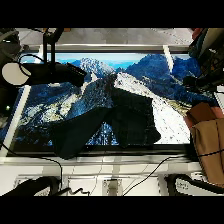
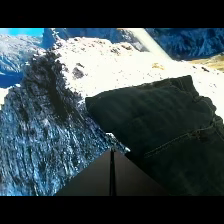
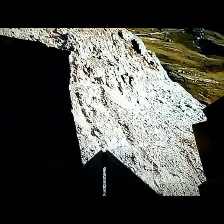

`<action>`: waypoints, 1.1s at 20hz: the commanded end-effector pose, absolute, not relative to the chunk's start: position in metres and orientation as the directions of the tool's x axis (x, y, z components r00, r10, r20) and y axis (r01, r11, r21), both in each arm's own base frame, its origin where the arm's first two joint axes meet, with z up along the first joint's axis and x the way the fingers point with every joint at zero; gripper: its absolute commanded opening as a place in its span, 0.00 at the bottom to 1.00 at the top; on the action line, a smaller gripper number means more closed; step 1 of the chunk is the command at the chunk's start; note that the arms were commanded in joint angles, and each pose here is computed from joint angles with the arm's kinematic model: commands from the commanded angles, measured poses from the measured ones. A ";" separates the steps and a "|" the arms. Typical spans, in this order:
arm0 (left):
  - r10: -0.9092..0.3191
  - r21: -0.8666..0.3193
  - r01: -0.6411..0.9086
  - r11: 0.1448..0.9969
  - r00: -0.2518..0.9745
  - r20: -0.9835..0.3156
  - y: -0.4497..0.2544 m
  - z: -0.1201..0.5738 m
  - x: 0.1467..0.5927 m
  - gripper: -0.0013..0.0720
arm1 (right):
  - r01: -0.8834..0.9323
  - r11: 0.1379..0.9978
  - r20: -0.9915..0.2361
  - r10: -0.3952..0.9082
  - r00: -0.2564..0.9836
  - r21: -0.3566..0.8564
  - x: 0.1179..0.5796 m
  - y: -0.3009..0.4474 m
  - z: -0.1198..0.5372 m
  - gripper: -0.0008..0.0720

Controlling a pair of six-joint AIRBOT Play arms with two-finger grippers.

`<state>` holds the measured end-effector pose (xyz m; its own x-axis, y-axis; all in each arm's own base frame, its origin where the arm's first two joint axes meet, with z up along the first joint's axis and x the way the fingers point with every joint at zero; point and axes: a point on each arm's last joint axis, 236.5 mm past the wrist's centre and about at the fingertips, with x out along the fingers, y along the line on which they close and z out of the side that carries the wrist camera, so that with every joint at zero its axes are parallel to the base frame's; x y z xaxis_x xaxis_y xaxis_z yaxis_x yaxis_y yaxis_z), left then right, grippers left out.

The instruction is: Fold the clothes and pants, and hang the long-sleeved shirts on hangers.

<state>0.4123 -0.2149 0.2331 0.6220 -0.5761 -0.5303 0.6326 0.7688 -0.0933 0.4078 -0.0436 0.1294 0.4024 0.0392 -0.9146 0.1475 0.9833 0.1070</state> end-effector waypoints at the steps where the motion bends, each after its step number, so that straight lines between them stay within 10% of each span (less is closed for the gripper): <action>1: -0.575 -0.093 0.632 0.770 0.623 -0.530 -0.214 0.233 0.413 0.06 | 0.147 0.983 -0.915 0.040 0.402 0.108 0.408 -0.043 0.129 0.06; 22: -0.603 -0.129 0.640 0.757 0.610 -0.513 -0.221 0.238 0.409 0.06 | 0.131 0.984 -0.902 0.051 0.430 0.118 0.414 -0.041 0.133 0.06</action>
<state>0.4112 -0.2172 0.2343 0.6171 -0.5859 -0.5253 0.6356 0.7647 -0.1063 0.4186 -0.0428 0.1349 0.4491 0.0426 -0.8925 0.1438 0.9824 0.1192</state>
